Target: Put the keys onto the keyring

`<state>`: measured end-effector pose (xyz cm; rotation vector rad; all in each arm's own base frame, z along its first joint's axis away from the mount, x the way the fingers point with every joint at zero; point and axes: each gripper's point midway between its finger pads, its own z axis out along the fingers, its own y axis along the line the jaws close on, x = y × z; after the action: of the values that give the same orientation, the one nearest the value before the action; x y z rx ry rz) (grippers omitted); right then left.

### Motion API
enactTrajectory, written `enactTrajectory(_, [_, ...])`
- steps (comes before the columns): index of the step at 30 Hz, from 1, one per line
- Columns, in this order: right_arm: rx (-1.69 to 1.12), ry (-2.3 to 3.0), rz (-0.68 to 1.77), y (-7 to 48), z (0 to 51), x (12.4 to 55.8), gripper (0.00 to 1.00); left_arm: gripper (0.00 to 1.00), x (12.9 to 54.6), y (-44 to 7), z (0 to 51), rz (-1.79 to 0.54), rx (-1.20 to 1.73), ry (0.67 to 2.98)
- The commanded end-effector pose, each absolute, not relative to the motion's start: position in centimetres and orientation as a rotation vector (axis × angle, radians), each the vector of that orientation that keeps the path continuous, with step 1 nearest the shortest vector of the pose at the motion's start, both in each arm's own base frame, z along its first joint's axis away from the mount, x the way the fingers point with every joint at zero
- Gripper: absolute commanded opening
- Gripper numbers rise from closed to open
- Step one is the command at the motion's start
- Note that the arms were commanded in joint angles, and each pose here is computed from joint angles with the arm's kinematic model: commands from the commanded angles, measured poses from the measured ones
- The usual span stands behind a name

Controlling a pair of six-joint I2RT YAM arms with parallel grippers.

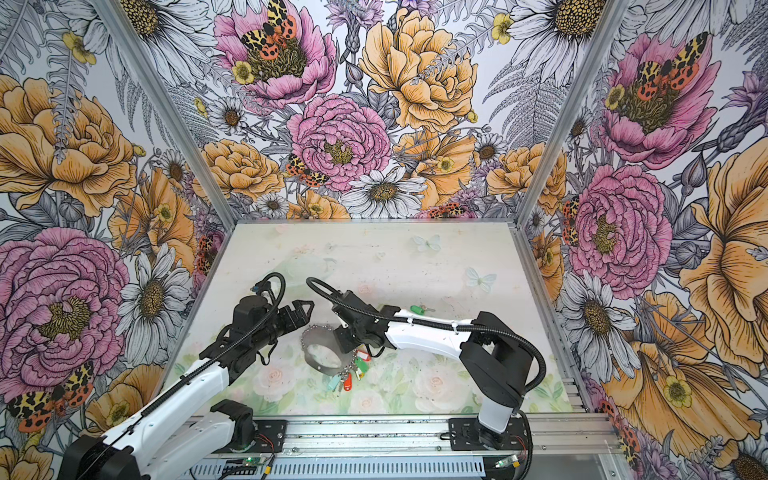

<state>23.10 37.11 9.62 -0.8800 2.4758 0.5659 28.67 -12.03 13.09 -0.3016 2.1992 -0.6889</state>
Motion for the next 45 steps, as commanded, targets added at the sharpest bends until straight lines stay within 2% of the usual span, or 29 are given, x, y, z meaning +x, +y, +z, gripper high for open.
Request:
enactTrajectory(1, [-1.006, 2.323, 0.442, 36.0, 12.5, 24.2, 0.0, 0.94, 28.5, -14.7, 14.1, -0.762, -0.162, 2.192])
enactTrajectory(11, [-1.13, 2.161, 0.37, 35.6, 14.5, 24.7, 0.0, 0.94, 27.7, -19.3, 13.5, -0.777, 0.024, 2.292])
enactTrajectory(30, [-1.056, 1.943, 0.377, 34.7, 18.2, 26.7, 0.0, 0.85, 26.2, -20.5, 12.9, -0.833, 0.06, 2.348])
enactTrajectory(36, [-1.023, 1.904, 0.474, 34.3, 19.0, 26.8, 0.0, 0.82, 25.6, -20.5, 12.6, -0.842, 0.051, 2.351])
enactTrajectory(45, [-1.086, 1.761, 0.517, 34.7, 19.1, 25.7, 0.0, 0.91, 25.9, -20.7, 16.6, -0.978, -0.072, 2.237])
